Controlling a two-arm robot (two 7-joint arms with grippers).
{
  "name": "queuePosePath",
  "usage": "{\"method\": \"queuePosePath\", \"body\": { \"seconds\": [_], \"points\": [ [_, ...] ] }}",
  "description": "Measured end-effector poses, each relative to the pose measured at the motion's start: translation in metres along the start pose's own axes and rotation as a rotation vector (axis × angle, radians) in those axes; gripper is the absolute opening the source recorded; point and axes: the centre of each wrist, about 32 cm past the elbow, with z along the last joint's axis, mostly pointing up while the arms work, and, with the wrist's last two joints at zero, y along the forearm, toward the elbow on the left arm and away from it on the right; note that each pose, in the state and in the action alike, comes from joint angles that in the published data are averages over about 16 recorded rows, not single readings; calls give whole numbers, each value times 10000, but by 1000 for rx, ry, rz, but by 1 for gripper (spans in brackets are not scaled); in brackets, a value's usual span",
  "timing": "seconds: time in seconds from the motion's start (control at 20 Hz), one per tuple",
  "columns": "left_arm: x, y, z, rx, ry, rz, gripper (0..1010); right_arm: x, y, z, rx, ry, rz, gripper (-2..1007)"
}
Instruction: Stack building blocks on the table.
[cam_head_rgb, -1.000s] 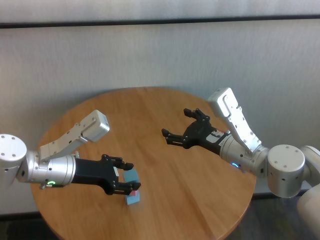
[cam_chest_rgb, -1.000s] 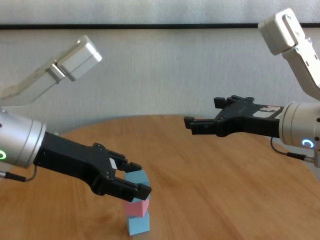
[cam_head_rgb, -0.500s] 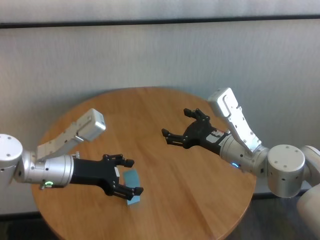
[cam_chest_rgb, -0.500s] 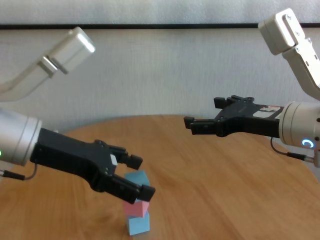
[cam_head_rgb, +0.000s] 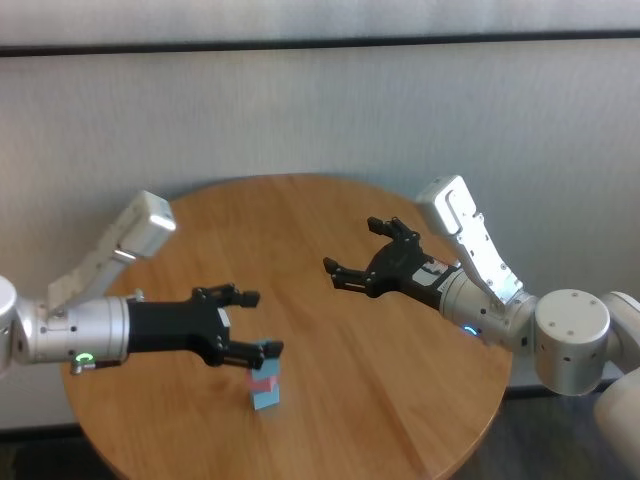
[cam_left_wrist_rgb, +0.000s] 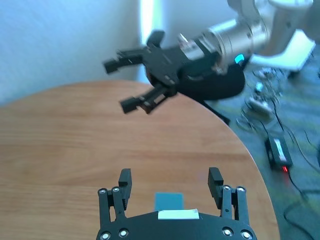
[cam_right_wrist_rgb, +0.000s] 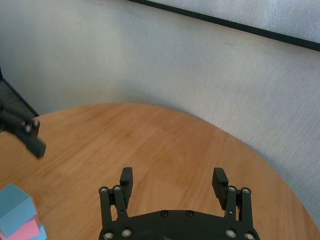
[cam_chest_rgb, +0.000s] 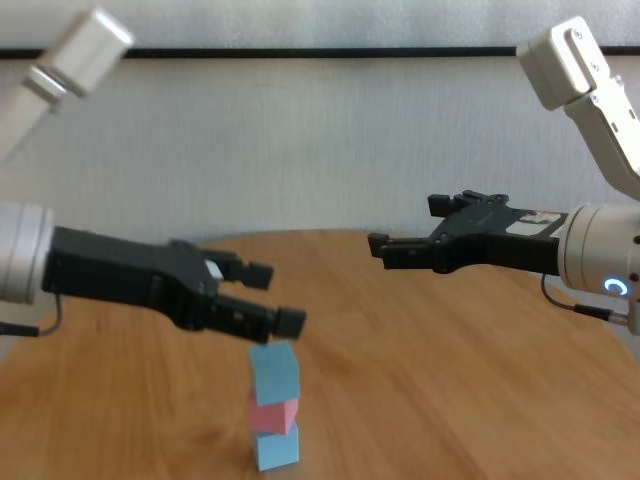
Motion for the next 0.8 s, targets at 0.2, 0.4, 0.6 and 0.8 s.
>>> {"method": "queuePosePath", "body": {
  "seconds": [0.2,0.4,0.6,0.8],
  "points": [
    [-36,82,-25,-40,23,80,999,0,0,0,0,0,0,1001],
    [-82,147,-57,-57,40,170,999,0,0,0,0,0,0,1001],
    [-132,182,-102,-53,51,257,999,0,0,0,0,0,0,1001],
    [-171,190,-147,-45,54,327,999,0,0,0,0,0,0,1001]
  ]
}}
